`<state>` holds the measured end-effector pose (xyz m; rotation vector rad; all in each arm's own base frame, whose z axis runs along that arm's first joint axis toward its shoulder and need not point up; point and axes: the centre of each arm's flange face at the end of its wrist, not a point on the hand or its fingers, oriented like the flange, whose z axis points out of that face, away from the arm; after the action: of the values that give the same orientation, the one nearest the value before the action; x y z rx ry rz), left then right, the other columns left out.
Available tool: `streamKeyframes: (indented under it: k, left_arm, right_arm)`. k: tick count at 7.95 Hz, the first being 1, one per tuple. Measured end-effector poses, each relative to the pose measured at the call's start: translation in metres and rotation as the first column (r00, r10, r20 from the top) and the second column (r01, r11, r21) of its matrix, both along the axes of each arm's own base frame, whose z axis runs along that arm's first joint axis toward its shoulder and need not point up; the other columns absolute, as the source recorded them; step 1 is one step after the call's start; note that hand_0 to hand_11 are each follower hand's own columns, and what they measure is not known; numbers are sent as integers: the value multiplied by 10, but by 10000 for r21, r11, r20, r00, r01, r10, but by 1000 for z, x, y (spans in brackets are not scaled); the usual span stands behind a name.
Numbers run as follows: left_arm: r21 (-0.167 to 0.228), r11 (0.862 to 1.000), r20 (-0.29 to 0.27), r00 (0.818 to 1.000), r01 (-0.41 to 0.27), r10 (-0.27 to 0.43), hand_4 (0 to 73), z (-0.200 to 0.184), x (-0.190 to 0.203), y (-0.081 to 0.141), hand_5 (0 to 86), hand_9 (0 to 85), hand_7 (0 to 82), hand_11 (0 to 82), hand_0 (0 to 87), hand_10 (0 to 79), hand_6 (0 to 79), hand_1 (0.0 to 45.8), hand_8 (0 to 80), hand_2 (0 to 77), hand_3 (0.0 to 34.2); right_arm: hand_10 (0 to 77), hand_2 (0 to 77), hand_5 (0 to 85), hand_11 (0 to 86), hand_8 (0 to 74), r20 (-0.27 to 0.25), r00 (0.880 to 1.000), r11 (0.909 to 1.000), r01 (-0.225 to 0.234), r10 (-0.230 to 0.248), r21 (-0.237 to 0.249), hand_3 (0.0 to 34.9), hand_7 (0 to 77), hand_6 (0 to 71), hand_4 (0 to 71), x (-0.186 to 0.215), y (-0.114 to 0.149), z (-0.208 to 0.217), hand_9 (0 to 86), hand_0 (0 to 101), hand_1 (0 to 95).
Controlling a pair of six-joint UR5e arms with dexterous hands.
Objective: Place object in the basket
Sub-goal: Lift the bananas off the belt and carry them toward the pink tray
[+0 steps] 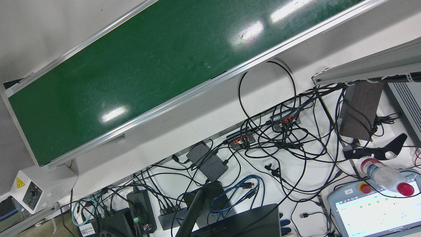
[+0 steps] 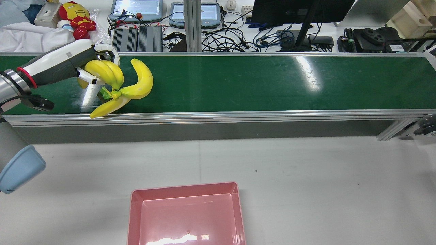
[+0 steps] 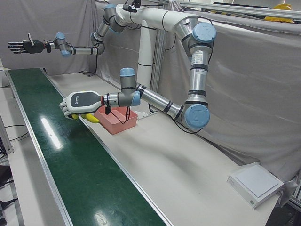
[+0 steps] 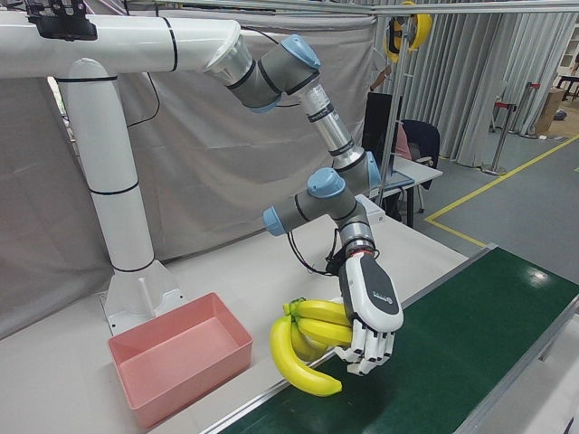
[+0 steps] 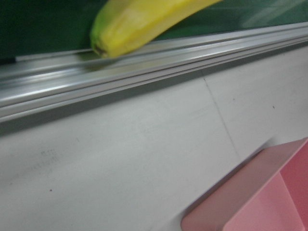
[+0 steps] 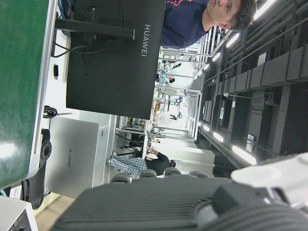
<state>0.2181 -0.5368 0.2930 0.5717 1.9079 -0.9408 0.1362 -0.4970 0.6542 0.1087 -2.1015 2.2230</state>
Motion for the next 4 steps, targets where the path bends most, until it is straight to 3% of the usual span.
streamKeyframes:
  k: [3,4]
  left_arm:
    - [97,9994,-478,9983,-341,346,289,-26,-12,30,611,491,485,491,212,349,240,114,376,622,2]
    - [4,9973,-609,9955,-732,731,284,-25,-7,38,611,496,480,545,216,382,224,125,376,622,1]
  right_arm:
    - [0,5,0,0,0,0,10000,10000,0,0,0,0,5,0,0,0,0,0,0,1,0]
    - [0,5,0,0,0,0,10000,10000,0,0,0,0,5,0,0,0,0,0,0,1,0]
